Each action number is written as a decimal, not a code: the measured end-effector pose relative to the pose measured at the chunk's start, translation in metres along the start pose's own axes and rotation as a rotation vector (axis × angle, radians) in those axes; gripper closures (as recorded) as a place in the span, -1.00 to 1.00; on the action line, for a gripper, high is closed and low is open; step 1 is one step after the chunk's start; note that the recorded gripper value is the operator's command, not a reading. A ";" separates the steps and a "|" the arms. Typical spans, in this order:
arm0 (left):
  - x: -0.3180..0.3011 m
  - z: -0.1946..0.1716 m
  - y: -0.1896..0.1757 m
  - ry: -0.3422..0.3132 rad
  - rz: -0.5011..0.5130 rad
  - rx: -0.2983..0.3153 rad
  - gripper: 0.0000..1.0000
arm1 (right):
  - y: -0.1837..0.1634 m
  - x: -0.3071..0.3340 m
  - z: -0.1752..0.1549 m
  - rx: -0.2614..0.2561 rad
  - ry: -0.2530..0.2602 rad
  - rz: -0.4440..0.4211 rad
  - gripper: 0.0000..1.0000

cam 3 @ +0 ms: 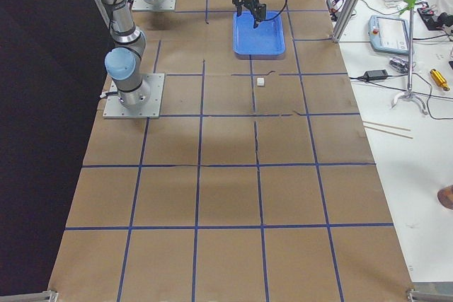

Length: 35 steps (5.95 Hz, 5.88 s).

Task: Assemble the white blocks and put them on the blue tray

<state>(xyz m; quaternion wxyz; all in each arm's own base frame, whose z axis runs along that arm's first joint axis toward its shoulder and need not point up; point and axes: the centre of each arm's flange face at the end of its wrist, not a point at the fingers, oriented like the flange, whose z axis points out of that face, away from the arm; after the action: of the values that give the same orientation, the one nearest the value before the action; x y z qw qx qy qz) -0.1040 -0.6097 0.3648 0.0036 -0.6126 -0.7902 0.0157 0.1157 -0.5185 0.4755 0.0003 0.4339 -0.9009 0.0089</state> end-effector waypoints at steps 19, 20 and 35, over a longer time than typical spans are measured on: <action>0.045 0.123 -0.132 0.034 0.376 0.039 0.99 | 0.043 0.124 0.294 0.229 -0.130 -0.618 -1.00; 0.052 0.149 -0.149 0.047 0.350 0.024 0.97 | 0.043 0.123 0.296 0.230 -0.127 -0.620 -0.99; 0.102 -0.084 -0.124 0.060 0.212 0.015 -0.98 | 0.032 0.127 0.290 0.274 -0.087 -0.633 0.50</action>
<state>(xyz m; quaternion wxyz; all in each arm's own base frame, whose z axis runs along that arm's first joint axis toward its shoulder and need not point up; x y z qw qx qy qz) -0.2476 -0.5401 0.4506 0.0303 -0.6929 -0.7203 0.0038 0.0131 -0.6027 0.1861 -0.0937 0.6880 -0.7111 0.1106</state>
